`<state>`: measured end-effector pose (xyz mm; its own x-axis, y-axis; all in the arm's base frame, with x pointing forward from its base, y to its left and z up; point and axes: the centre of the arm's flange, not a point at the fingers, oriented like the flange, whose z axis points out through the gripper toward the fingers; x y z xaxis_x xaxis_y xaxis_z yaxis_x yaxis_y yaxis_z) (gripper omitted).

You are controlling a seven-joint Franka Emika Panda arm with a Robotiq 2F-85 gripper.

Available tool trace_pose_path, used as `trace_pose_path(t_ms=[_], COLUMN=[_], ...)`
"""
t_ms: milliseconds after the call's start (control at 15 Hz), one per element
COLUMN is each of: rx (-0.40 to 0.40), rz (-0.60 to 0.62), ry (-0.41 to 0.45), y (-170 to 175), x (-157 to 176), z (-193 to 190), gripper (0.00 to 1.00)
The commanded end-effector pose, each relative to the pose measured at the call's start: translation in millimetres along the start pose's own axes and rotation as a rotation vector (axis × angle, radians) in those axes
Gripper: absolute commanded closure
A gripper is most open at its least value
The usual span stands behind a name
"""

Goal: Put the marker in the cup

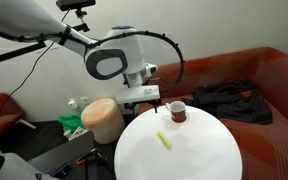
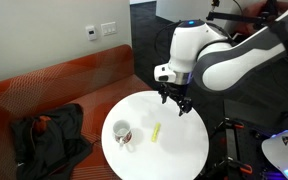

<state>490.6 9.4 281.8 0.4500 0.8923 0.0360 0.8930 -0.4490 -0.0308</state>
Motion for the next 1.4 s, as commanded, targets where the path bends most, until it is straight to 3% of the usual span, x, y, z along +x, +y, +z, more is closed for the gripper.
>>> trace_pose_path(t_ms=[0, 533, 1067, 1333], rx=[-0.017, 0.052, 0.064, 0.021], rz=[-0.061, -0.077, -0.087, -0.148], ry=[-0.001, -0.064, -0.061, -0.062], y=[21, 48, 36, 36], x=[7, 17, 11, 12], z=[39, 107, 113, 124], gripper=[0.0, 0.0, 0.0, 0.0])
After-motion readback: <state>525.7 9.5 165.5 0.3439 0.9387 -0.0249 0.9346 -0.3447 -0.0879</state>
